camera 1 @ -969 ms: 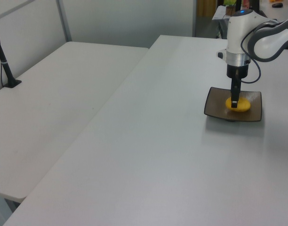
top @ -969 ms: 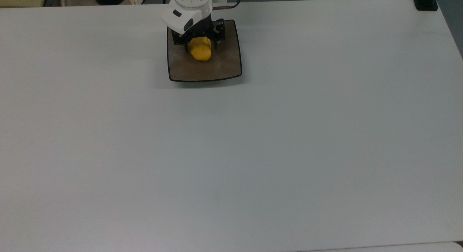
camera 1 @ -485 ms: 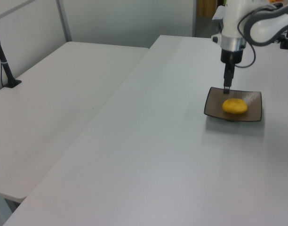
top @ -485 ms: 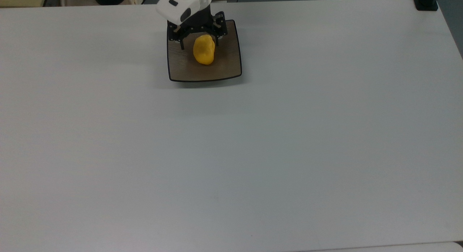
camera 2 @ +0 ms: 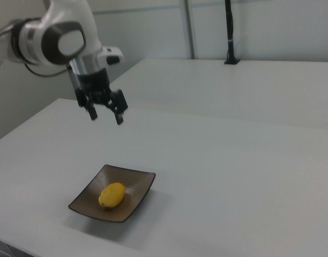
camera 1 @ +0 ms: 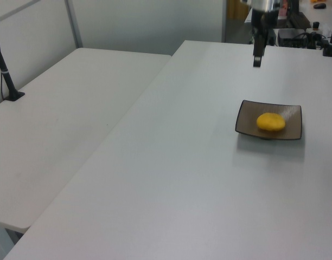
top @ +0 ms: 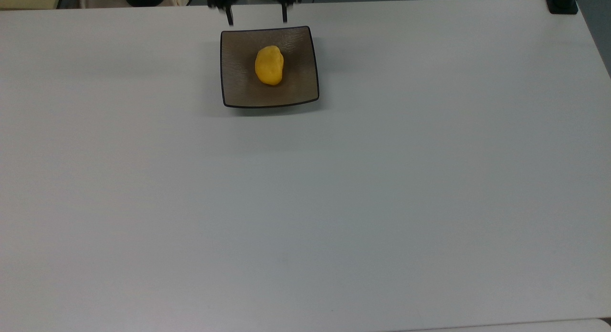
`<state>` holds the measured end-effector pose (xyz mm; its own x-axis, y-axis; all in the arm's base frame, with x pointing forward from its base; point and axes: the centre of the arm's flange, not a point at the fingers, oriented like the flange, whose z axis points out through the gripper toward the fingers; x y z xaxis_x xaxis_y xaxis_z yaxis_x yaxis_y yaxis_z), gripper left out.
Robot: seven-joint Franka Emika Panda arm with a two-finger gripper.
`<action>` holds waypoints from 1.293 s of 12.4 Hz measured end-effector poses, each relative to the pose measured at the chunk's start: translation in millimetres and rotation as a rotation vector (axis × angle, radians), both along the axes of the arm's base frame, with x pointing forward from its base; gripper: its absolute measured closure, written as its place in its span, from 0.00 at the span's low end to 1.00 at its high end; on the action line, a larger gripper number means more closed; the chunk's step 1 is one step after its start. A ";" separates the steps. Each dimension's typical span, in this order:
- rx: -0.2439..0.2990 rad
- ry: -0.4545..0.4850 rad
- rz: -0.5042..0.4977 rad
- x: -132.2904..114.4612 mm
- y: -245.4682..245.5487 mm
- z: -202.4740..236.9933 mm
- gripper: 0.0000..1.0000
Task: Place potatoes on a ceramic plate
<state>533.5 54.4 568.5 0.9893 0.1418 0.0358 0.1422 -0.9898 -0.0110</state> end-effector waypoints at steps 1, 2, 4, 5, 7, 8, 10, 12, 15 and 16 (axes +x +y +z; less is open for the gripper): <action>0.002 -0.017 -0.014 -0.7 -1.0 28.1 0.00; 0.004 -0.026 -0.028 -2.3 -1.7 46.6 0.00; 0.005 -0.016 -0.065 -7.6 -2.4 68.9 0.00; 0.006 -0.019 -0.077 -9.5 -2.5 79.1 0.00; 0.023 -0.023 -0.083 -9.7 -1.0 83.9 0.00; 0.036 -0.020 -0.086 -9.0 -1.0 83.0 0.00; 0.042 -0.038 -0.092 -2.3 -3.3 80.1 0.00; 0.046 -0.086 -0.065 9.1 -2.7 77.6 0.00; 0.046 -0.090 -0.060 11.6 -3.1 75.4 0.00; 0.046 -0.090 -0.060 11.7 -3.1 75.4 0.00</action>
